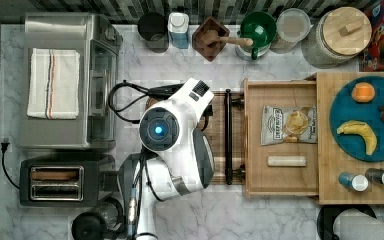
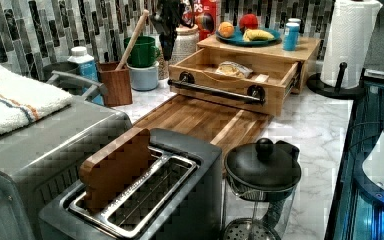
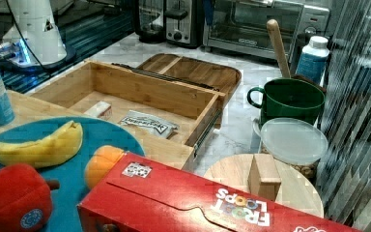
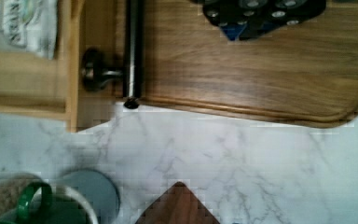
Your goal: Close the drawer.
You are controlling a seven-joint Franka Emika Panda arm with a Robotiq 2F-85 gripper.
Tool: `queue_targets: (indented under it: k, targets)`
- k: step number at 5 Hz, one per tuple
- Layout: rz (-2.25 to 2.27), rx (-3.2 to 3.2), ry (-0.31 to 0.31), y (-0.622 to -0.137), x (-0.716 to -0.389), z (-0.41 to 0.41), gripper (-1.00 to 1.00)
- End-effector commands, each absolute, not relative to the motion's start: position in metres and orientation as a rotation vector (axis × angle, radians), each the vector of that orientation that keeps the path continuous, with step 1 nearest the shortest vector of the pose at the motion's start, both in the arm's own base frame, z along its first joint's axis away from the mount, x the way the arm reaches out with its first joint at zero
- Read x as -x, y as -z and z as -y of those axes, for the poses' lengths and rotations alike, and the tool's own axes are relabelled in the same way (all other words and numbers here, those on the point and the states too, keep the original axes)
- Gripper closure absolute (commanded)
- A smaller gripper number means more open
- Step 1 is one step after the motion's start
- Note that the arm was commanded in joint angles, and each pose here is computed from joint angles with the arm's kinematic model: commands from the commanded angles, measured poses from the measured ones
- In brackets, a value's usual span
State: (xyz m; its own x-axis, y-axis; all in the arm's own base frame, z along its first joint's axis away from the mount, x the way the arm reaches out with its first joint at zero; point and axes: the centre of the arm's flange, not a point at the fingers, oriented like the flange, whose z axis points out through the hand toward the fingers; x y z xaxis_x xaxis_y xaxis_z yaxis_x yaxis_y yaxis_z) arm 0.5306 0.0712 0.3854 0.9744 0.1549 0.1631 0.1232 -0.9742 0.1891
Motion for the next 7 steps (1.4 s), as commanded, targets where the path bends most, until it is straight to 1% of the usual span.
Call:
queue_targets:
  k: [1, 2, 3, 5, 6, 7]
  targets:
    - [-0.055, -2.954, -0.113, -0.280, -0.497, -0.053, 1.00]
    - [-0.050, -2.953, -0.118, -0.279, -0.489, -0.045, 1.00]
    - [-0.068, -2.946, -0.106, -0.285, -0.489, -0.033, 1.00]
    - [-0.168, -2.930, -0.184, -0.282, -0.498, 0.010, 1.00]
    - [-0.178, -2.932, -0.180, -0.293, -0.505, 0.032, 1.00]
    - [-0.189, -2.931, -0.157, -0.313, -0.516, 0.061, 1.00]
